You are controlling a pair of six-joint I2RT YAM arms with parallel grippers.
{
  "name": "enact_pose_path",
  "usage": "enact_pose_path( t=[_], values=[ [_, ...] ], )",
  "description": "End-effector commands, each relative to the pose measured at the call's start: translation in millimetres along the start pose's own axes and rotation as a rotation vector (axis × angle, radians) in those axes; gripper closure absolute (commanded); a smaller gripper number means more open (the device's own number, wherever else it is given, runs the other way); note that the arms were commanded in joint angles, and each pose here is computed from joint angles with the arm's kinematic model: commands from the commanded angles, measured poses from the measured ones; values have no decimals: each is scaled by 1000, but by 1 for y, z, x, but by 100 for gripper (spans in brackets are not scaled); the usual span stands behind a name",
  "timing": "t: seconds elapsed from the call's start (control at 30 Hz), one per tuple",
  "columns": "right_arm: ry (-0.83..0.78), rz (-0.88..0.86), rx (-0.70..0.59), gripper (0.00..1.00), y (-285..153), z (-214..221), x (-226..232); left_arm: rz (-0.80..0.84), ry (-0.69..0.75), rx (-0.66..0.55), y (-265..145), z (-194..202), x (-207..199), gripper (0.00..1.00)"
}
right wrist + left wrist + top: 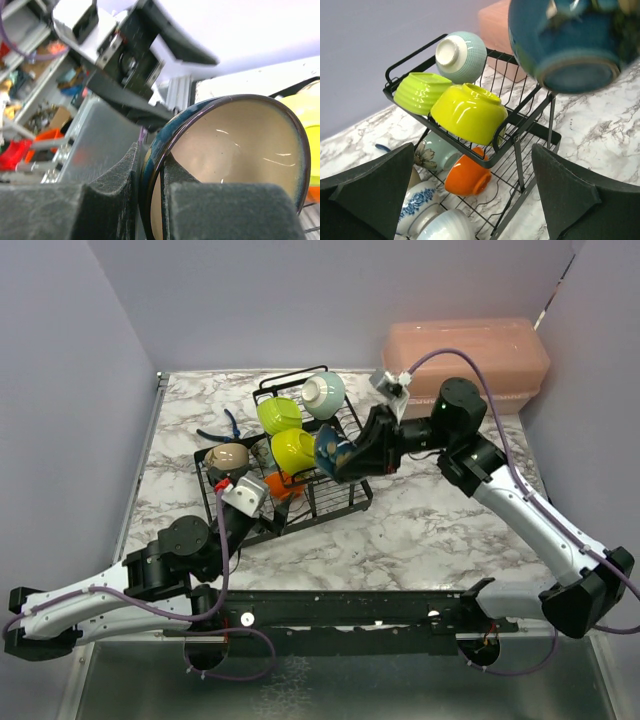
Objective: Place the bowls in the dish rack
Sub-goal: Turn the bowl upside down on the dish rack.
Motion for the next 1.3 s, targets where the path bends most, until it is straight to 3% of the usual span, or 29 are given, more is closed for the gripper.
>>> enact_pose_path(
  t=[0.0,0.23,0.47,0.93,1.27],
  values=[
    [-92,-63,-167,99,-12,-73,19,-75,-124,29,-2,14,3,1],
    [94,66,-370,99,-27,-123,-37,-40,-142,63,4,30,-17,1],
    [279,62,-444,99,-23,-116,-82,13,-106,98,11,43,-37,1],
    [442,83,-444,100,-17,-67,-138,75,-70,112,19,51,-58,1],
    [577,94,-431,100,-13,-44,-168,40,-38,74,23,41,-49,1]
  ],
)
Point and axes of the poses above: each gripper's point midway between its finger pads, its own y axis out along the fingers, its own x axis along the line the jaws close on, z = x × y, the point moved 2 cm from there along -y, back along the fingers, and after that the axes turned 12 degrees about y, right-handed, at the moved point
